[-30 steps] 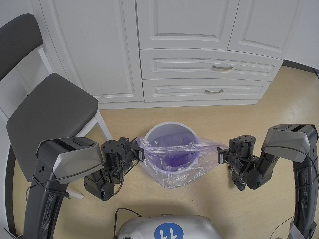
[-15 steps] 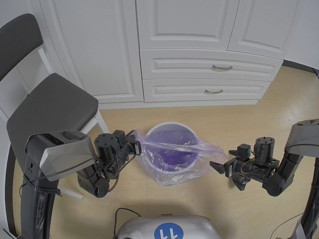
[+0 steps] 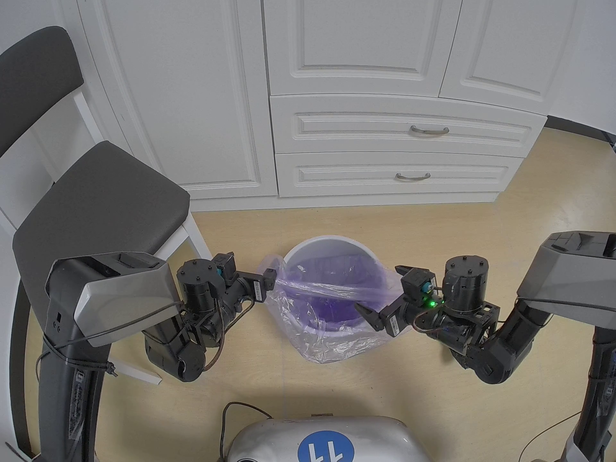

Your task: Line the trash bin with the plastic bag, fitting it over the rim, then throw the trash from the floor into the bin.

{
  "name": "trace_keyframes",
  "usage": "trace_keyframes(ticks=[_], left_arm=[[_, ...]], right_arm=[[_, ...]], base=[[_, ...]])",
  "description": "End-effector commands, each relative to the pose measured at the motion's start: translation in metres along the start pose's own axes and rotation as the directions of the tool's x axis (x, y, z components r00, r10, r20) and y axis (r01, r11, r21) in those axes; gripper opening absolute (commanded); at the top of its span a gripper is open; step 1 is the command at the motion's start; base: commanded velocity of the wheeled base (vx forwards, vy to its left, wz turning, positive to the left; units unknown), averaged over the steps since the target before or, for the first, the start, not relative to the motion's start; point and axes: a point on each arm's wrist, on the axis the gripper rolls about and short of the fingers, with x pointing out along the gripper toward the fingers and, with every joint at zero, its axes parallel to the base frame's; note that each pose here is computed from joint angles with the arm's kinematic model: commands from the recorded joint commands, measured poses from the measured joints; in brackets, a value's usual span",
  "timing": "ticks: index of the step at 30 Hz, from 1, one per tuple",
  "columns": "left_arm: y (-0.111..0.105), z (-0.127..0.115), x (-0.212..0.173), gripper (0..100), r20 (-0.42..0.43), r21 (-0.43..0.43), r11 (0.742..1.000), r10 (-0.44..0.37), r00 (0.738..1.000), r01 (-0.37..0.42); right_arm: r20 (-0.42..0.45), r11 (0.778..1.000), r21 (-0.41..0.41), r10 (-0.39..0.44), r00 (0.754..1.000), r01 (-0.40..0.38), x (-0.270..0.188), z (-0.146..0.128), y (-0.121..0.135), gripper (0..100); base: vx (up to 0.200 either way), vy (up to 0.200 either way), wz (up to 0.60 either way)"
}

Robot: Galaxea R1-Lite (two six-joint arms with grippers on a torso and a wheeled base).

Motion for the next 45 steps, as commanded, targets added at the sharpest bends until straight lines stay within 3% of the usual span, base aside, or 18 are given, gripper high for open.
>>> trace_keyframes(ticks=[1,9,18,19,25,26,29,32,36,41,42,43,45], left_arm=[[0.008,0.002,-0.005,100,-0.008,0.0,1.0,0.02,1.0,-0.02],[0.008,0.033,-0.02,100,0.04,-0.004,1.0,0.02,0.999,-0.02],[0.006,0.027,-0.022,100,0.016,-0.001,1.0,0.011,1.0,-0.011],[0.004,0.025,-0.022,100,0.01,0.001,1.0,0.005,1.0,-0.005],[0.0,0.012,-0.021,100,-0.024,0.004,1.0,-0.005,1.0,0.005],[-0.006,-0.004,-0.021,100,-0.062,0.01,1.0,-0.019,0.998,0.02],[-0.008,-0.01,-0.021,100,-0.079,0.012,1.0,-0.026,0.997,0.027],[-0.007,-0.01,-0.03,100,-0.109,0.01,0.998,-0.068,0.992,0.07],[-0.007,0.004,-0.056,100,-0.147,-0.006,0.98,-0.196,0.969,0.198],[0.007,0.017,-0.089,100,-0.195,-0.04,0.926,-0.377,0.905,0.377],[0.007,0.017,-0.09,100,-0.197,-0.039,0.923,-0.382,0.903,0.383],[0.012,0.019,-0.095,100,-0.202,-0.021,0.904,-0.422,0.884,0.426],[0.015,0.018,-0.096,100,-0.203,0.013,0.892,-0.44,0.875,0.452]], right_arm=[[-0.068,0.993,-0.111,0.023,0.997,-0.03,0.022,-0.033,0.012,100],[-0.068,0.984,-0.177,0.02,0.997,-0.032,0.045,-0.051,-0.004,100],[-0.058,0.986,-0.169,-0.019,0.998,0.009,0.075,-0.068,-0.012,100],[-0.049,0.986,-0.168,-0.027,0.998,0.018,0.082,-0.072,-0.013,0],[-0.004,0.988,-0.126,-0.085,0.996,0.084,0.093,-0.061,-0.017,0],[0.045,0.992,-0.033,-0.119,0.992,0.121,0.101,-0.047,-0.02,0],[0.078,0.988,0.011,-0.155,0.985,0.155,0.108,-0.038,-0.024,0],[0.1,0.969,0.093,-0.238,0.966,0.229,0.127,-0.027,-0.03,0],[0.08,0.93,0.201,-0.329,0.941,0.308,0.152,-0.022,-0.033,0],[0.063,0.867,0.337,-0.411,0.909,0.368,0.182,-0.015,-0.042,0],[0.064,0.864,0.342,-0.413,0.909,0.369,0.183,-0.015,-0.042,0],[0.062,0.838,0.394,-0.434,0.899,0.378,0.192,-0.01,-0.045,0],[0.054,0.808,0.446,-0.452,0.89,0.384,0.2,-0.007,-0.048,0]], base=[[0.0,0.0,0.0],[0.0,0.0,0.0],[0.0,0.0,0.0],[0.0,0.0,0.0],[0.0,0.0,0.0],[0.0,0.0,0.0],[0.0,0.0,0.0],[0.0,0.0,0.0],[0.0,0.0,0.0],[0.0,0.0,0.0],[0.0,0.0,0.0],[0.0,0.0,0.0],[0.0,0.0,0.0]])
